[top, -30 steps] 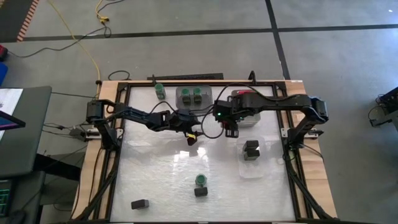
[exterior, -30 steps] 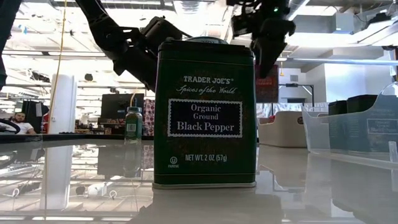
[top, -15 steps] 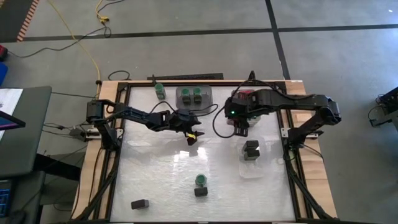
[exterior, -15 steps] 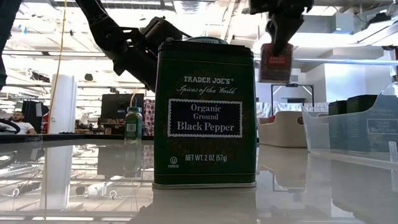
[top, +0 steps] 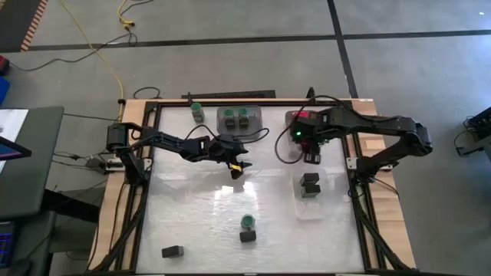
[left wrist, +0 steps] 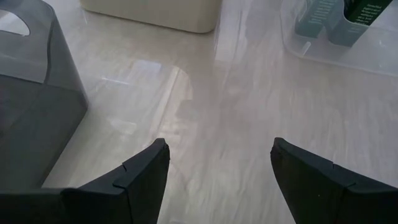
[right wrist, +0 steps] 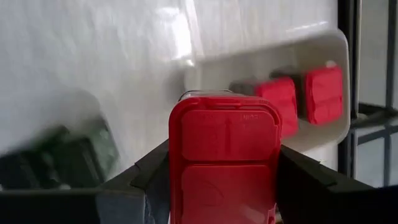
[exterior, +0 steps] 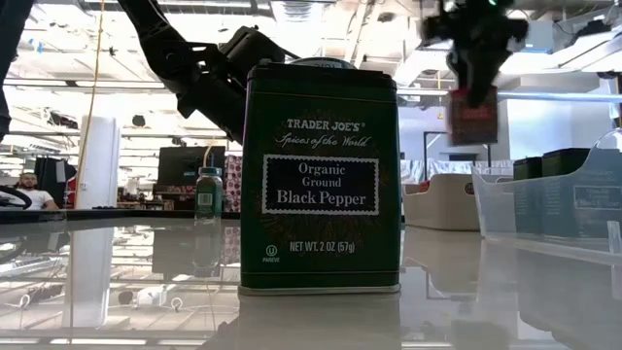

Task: Sort spices by type
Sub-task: Put the center red seasoning can into the gray bin

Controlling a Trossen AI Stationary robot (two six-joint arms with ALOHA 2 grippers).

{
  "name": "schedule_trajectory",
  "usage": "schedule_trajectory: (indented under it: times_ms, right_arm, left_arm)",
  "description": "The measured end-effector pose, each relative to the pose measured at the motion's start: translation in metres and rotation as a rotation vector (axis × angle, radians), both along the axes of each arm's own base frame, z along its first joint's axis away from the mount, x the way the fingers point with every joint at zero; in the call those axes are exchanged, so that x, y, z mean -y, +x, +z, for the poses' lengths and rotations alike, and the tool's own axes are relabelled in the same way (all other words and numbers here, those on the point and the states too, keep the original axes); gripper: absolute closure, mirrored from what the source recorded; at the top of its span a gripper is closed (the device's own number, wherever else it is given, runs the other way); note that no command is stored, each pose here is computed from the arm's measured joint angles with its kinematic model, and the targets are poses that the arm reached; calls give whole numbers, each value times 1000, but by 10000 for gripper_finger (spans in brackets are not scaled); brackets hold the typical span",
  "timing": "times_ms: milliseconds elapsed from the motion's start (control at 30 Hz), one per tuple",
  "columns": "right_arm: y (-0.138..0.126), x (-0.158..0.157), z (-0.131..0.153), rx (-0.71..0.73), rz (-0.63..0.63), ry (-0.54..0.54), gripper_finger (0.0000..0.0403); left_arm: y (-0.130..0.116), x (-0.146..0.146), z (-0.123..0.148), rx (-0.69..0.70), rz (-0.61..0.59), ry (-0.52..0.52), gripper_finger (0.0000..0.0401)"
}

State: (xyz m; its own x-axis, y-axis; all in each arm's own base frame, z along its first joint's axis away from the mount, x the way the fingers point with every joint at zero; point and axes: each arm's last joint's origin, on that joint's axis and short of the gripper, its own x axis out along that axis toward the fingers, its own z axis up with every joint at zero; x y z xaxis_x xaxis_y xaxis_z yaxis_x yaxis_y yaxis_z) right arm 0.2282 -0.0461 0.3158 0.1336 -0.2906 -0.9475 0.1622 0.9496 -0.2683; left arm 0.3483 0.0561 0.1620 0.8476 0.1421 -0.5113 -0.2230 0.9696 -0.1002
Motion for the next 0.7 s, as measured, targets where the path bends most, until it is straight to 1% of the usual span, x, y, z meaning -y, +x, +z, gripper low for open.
schedule_trajectory:
  times_ms: [133,300,433,567,700]
  right_arm:
    - [-20,5,-8,56,36,-30,164]
    - [-35,13,-11,93,110,-69,164]
    - [-37,22,-12,78,131,-59,164]
    - [-33,32,-14,99,168,-27,163]
    - [-32,40,-16,89,201,-38,163]
  left_arm:
    - [0,0,0,0,0,0,134]
    - [0,0,0,0,0,0,134]
    - [0,0,0,0,0,0,134]
    - [0,0,0,0,0,0,134]
    - [0,0,0,0,0,0,134]
